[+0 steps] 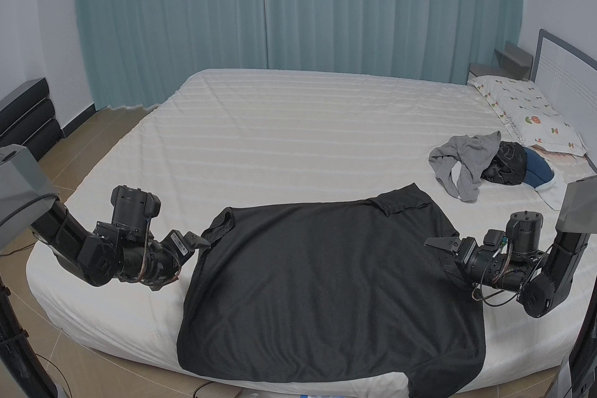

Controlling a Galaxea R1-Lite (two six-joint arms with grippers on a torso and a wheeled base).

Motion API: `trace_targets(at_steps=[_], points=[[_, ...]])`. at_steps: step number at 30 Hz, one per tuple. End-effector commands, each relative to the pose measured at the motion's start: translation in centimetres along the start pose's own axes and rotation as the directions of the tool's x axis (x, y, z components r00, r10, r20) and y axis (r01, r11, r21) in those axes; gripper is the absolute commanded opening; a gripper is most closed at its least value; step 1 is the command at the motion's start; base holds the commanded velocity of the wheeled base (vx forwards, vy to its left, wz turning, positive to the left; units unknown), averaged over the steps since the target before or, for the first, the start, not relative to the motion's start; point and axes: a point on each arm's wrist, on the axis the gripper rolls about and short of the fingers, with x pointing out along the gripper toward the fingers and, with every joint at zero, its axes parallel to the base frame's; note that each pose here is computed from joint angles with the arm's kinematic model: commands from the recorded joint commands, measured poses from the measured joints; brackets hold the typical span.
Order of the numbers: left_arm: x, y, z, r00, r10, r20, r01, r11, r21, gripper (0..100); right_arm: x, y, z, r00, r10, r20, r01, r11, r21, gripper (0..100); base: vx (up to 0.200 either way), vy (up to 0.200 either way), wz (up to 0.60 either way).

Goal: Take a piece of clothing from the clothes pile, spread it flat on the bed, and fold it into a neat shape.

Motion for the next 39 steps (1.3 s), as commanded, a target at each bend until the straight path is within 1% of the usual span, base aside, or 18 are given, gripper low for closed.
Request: trace_targets(at_steps=[1,5,6,7,10,12,13,14,15,16,19,21,23,25,29,30,36,39], points=[[2.6,-1.4,2.4,0.999,-0.005,0.034,0.005,1.0,-0.008,100,0.0,-0.1,-0.1,1.0,-0.001,-0.004,0.001,1.0,0.019,100,0.0,0.0,0.0],[4.9,-2.6,4.0,0.999,-0.007,0.044,0.007,1.0,-0.009,100,0.0,-0.1,-0.3,1.0,-0.003,-0.011,0.003,1.0,0.02,100,0.0,0.0,0.0],[5.1,-2.7,4.1,0.999,-0.007,0.044,0.007,1.0,-0.009,100,0.0,-0.1,-0.3,1.0,-0.003,-0.011,0.003,1.0,0.022,100,0.0,0.0,0.0],[6.5,-3.2,4.7,0.998,-0.014,0.055,0.014,1.0,-0.003,100,0.0,-0.1,-0.4,1.0,-0.005,-0.016,0.006,1.0,0.021,100,0.0,0.0,0.0],[7.6,-3.7,5.3,0.998,-0.021,0.063,0.02,1.0,0.018,100,-0.1,-0.1,-0.5,1.0,-0.006,-0.018,0.006,1.0,0.021,100,0.0,0.0,0.0],[9.0,-4.5,5.9,0.998,-0.018,0.067,0.013,0.997,0.07,100,-0.1,-0.1,-0.5,1.0,-0.007,-0.018,0.008,1.0,0.022,100,0.0,0.0,0.0],[9.0,-4.5,5.9,0.998,-0.018,0.067,0.013,0.997,0.07,100,-0.1,-0.1,-0.5,1.0,-0.007,-0.018,0.008,1.0,0.022,100,0.0,0.0,0.0],[9.9,-5.0,6.3,0.996,-0.004,0.087,-0.004,0.995,0.095,100,-0.1,-0.1,-0.5,1.0,-0.009,-0.018,0.01,1.0,0.023,100,0.0,0.0,0.0],[9.9,-5.1,6.4,0.996,-0.002,0.089,-0.006,0.995,0.096,100,-0.1,-0.1,-0.5,1.0,-0.009,-0.018,0.01,1.0,0.023,100,0.0,0.0,0.0],[10.9,-5.4,6.6,0.993,0.016,0.113,-0.029,0.993,0.118,100,0.0,-0.2,-0.5,1.0,-0.012,-0.02,0.012,1.0,0.023,100,0.0,0.0,0.0],[12.9,-5.9,6.7,0.985,0.039,0.168,-0.069,0.982,0.175,100,0.1,-0.4,-0.7,0.999,-0.02,-0.025,0.021,0.999,0.025,100,0.0,0.0,0.0],[13.6,-6.0,6.7,0.981,0.05,0.19,-0.089,0.975,0.203,100,0.1,-0.4,-0.7,0.999,-0.019,-0.026,0.02,0.999,0.025,100,0.0,0.0,0.0],[14.0,-6.2,6.6,0.98,0.05,0.195,-0.093,0.971,0.221,100,0.1,-0.4,-0.7,0.999,-0.019,-0.026,0.02,0.999,0.025,100,0.0,0.0,0.0],[14.7,-6.7,6.4,0.978,0.041,0.205,-0.096,0.959,0.268,100,0.1,-0.5,-0.7,0.999,-0.02,-0.027,0.021,0.999,0.026,100,0.0,0.0,0.0],[15.1,-7.1,6.1,0.978,0.036,0.208,-0.096,0.954,0.286,100,0.3,-0.6,-0.8,0.999,-0.026,-0.032,0.027,0.999,0.028,100,0.0,0.0,0.0],[15.5,-7.2,5.7,0.977,0.046,0.207,-0.112,0.941,0.319,100,0.3,-0.7,-0.8,0.999,-0.025,-0.03,0.026,0.999,0.026,100,0.0,0.0,0.0],[16.4,-7.8,5.7,0.975,0.027,0.219,-0.108,0.924,0.368,100,0.3,-0.8,-0.9,0.999,-0.024,-0.032,0.024,0.999,0.026,100,0.0,0.0,0.0],[17.2,-7.6,5.7,0.97,0.053,0.239,-0.149,0.904,0.4,100,0.3,-0.8,-0.9,0.999,-0.025,-0.032,0.026,0.999,0.027,100,0.0,0.0,0.0]])
